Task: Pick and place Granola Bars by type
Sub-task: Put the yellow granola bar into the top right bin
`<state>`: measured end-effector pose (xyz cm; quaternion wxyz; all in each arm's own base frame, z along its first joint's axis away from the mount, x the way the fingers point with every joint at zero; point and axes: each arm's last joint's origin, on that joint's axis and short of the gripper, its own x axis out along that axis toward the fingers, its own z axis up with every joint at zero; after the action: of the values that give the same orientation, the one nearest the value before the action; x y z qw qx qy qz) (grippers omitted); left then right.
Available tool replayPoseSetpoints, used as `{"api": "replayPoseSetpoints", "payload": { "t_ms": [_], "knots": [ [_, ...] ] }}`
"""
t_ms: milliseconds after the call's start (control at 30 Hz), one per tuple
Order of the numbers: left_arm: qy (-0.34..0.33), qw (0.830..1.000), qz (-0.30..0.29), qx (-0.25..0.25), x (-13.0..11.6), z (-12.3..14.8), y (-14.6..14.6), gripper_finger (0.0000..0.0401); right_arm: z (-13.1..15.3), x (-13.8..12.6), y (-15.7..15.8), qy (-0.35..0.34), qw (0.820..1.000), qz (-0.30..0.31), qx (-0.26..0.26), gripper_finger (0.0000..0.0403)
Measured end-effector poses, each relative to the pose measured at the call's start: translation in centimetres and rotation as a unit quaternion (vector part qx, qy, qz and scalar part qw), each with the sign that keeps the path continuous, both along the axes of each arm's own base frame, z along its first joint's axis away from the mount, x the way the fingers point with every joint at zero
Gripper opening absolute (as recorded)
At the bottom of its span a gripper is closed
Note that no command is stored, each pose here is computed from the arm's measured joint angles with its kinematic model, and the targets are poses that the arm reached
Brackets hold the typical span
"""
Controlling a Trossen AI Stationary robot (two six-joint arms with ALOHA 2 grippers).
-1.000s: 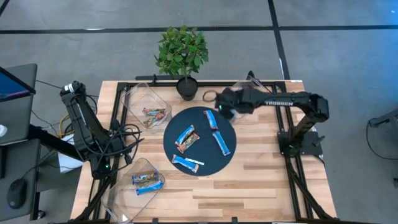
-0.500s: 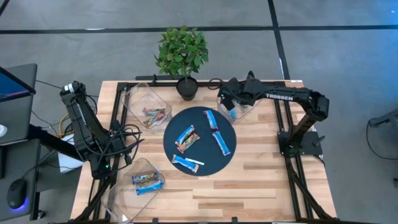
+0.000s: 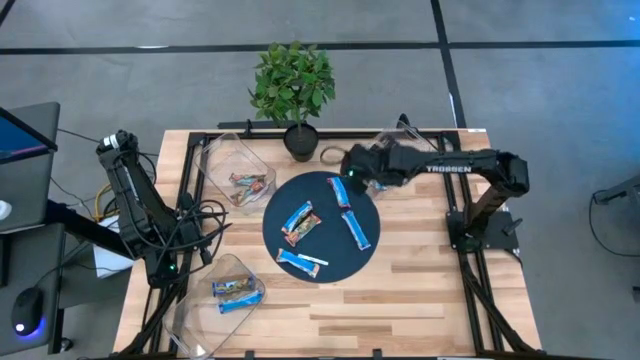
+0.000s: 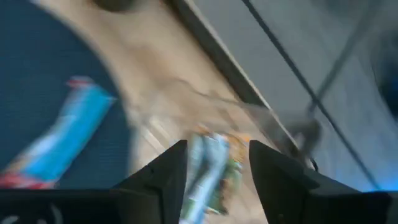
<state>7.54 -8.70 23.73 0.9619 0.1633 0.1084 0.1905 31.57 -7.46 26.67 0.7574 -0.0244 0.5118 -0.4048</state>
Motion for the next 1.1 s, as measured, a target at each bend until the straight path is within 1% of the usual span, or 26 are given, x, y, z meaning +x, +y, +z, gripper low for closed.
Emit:
{"api": "replayPoseSetpoints", "payload": {
  "t_ms": [100,233,267,333,433,467,533,667,767,833,900,933,1000,1100],
  "knots": [
    [0.0,1.0,0.0,0.0,0.0,0.0,0.0,0.0125,0.1,1.2,2.9,-0.009,0.995,0.096,0.013,0.0168],
    [0.0,1.0,0.0,0.0,0.0,0.0,0.0,0.0125,0.1,2.9,7.0,-0.039,0.973,0.224,0.038,0.0164],
    [0.0,1.0,0.0,0.0,0.0,0.0,0.0,0.0125,-0.1,3.5,8.0,-0.047,0.966,0.251,0.036,0.0162],
    [-0.001,1.0,0.0,-0.001,0.0,0.0,0.0,0.0125,-0.6,3.8,9.7,-0.035,0.953,0.299,0.032,0.0158],
    [-0.001,1.0,0.0,-0.002,0.0,0.0,0.0,0.0125,-1.1,5.3,11.7,-0.055,0.934,0.353,0.007,0.0151],
    [-0.001,1.0,0.0,-0.002,0.0,0.0,-0.1,0.0125,-1.9,5.5,12.0,-0.038,0.931,0.364,0.006,0.0149],
    [0.0,1.0,0.0,-0.001,0.1,0.0,-0.1,0.0126,-3.3,6.6,12.5,-0.04,0.925,0.379,0.002,0.0143],
    [0.003,1.0,0.0,0.006,0.2,-0.2,-0.3,0.0126,-5.7,8.0,12.1,-0.022,0.913,0.406,0.015,0.0133],
    [0.001,1.0,0.001,0.013,0.2,-0.2,-0.5,0.0125,-7.6,9.2,11.3,-0.024,0.897,0.44,0.044,0.0127],
    [-0.002,1.0,0.003,0.018,0.3,-0.3,-0.5,0.0125,-8.2,9.8,10.8,-0.043,0.882,0.465,0.062,0.0123],
    [-0.005,1.0,0.004,0.02,0.3,-0.2,-0.5,0.0125,-8.7,10.3,10.3,-0.055,0.874,0.477,0.073,0.0121],
    [-0.005,1.0,0.004,0.021,0.3,-0.2,-0.5,0.0125,-8.9,10.6,10.0,-0.062,0.873,0.477,0.073,0.0121],
    [-0.005,1.0,0.004,0.021,0.3,-0.2,-0.5,0.0125,-9.3,10.4,9.4,-0.049,0.877,0.471,0.081,0.0121],
    [-0.004,1.0,0.004,0.021,0.3,-0.3,-0.5,0.0125,-9.0,10.5,8.7,-0.06,0.881,0.463,0.08,0.0121]
  ]
}}
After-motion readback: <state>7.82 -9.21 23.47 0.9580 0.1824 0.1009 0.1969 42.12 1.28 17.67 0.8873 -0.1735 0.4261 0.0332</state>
